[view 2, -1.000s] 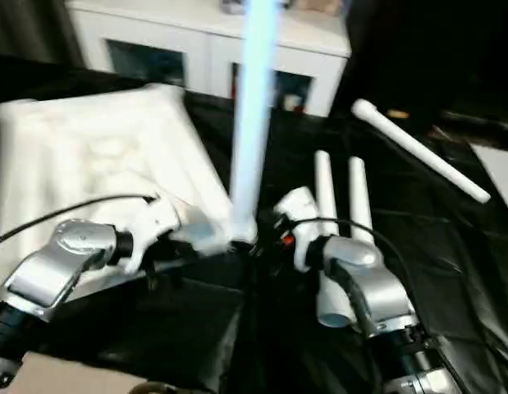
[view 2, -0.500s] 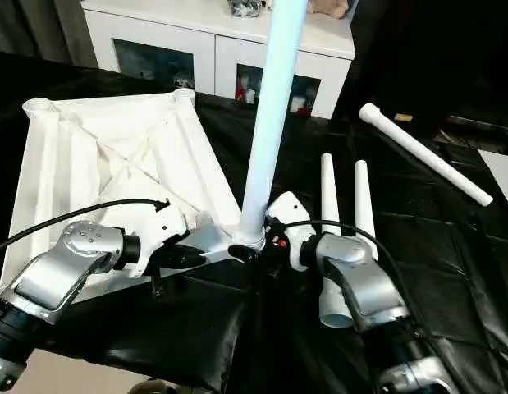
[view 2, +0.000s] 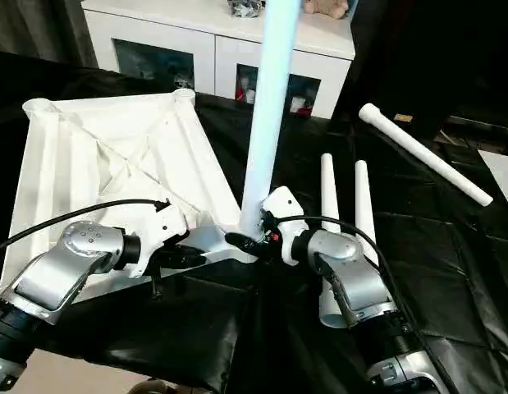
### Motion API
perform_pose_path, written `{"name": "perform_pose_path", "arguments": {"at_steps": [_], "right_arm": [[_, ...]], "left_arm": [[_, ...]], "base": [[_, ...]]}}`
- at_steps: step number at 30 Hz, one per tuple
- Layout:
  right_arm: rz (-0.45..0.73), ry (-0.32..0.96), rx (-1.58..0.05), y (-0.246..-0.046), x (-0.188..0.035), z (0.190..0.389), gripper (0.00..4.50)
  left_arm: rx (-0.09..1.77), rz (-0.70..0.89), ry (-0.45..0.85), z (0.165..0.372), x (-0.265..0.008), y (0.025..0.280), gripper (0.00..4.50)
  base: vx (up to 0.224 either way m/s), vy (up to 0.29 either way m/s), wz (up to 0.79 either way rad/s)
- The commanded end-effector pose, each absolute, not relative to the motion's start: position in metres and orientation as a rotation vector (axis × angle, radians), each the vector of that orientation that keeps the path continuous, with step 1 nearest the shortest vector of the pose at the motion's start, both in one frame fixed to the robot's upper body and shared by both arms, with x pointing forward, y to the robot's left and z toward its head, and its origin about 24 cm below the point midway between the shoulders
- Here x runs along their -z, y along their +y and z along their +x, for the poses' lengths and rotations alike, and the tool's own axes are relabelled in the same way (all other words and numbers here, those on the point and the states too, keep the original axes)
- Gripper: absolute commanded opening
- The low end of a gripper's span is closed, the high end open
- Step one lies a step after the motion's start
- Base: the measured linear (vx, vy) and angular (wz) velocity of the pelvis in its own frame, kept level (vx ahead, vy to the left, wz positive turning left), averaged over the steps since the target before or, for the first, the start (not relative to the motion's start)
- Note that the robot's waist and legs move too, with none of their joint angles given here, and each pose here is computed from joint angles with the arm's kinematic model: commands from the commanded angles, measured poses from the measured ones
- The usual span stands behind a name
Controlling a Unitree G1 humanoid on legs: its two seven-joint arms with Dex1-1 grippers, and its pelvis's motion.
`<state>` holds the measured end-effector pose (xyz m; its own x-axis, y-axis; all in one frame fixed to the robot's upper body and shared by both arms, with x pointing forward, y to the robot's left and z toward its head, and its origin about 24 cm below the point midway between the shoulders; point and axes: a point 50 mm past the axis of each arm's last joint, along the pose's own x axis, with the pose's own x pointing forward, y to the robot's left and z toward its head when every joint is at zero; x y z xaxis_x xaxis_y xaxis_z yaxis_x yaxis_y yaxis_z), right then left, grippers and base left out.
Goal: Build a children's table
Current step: Rotate leg to tighten
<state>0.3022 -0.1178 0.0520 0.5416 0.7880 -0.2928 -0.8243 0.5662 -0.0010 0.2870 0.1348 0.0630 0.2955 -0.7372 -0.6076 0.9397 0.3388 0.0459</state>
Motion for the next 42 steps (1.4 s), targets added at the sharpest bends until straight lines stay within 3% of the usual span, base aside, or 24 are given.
{"name": "perform_pose_path", "arguments": {"at_steps": [1,4,14,15,20,21,34,42], "right_arm": [[-0.161,0.284,-0.970,-0.1218,-0.0504,0.3025,2.78],[-0.171,0.292,-0.973,-0.1226,-0.0481,0.3015,2.56],[-0.180,0.305,-0.985,-0.1230,-0.0445,0.2989,2.52],[-0.175,0.304,-0.983,-0.1230,-0.0447,0.2991,3.07],[-0.155,0.297,-0.963,-0.1236,-0.0463,0.3008,3.41],[-0.163,0.298,-0.957,-0.1247,-0.0460,0.3006,3.66],[-0.138,0.312,-0.952,-0.1311,-0.0448,0.2991,3.66],[-0.135,0.317,-0.960,-0.1294,-0.0433,0.2992,2.89]], "left_arm": [[1.213,0.457,0.518,0.2842,-0.0653,0.1262,0.00],[1.214,0.458,0.528,0.2829,-0.0637,0.1270,0.00],[1.217,0.457,0.537,0.2812,-0.0621,0.1279,0.00],[1.217,0.457,0.537,0.2813,-0.0622,0.1278,0.00],[1.218,0.456,0.531,0.2829,-0.0640,0.1266,0.00],[1.219,0.456,0.531,0.2829,-0.0642,0.1267,0.00],[1.223,0.460,0.538,0.2829,-0.0641,0.1283,0.00],[1.225,0.458,0.541,0.2830,-0.0641,0.1287,0.00]], "base": [[0.000,0.000,0.00],[0.000,0.000,0.00],[0.000,0.000,0.00],[0.000,0.000,0.00],[0.000,0.000,0.00],[0.000,0.000,0.00],[0.000,0.000,0.00],[0.000,0.000,0.00]]}}
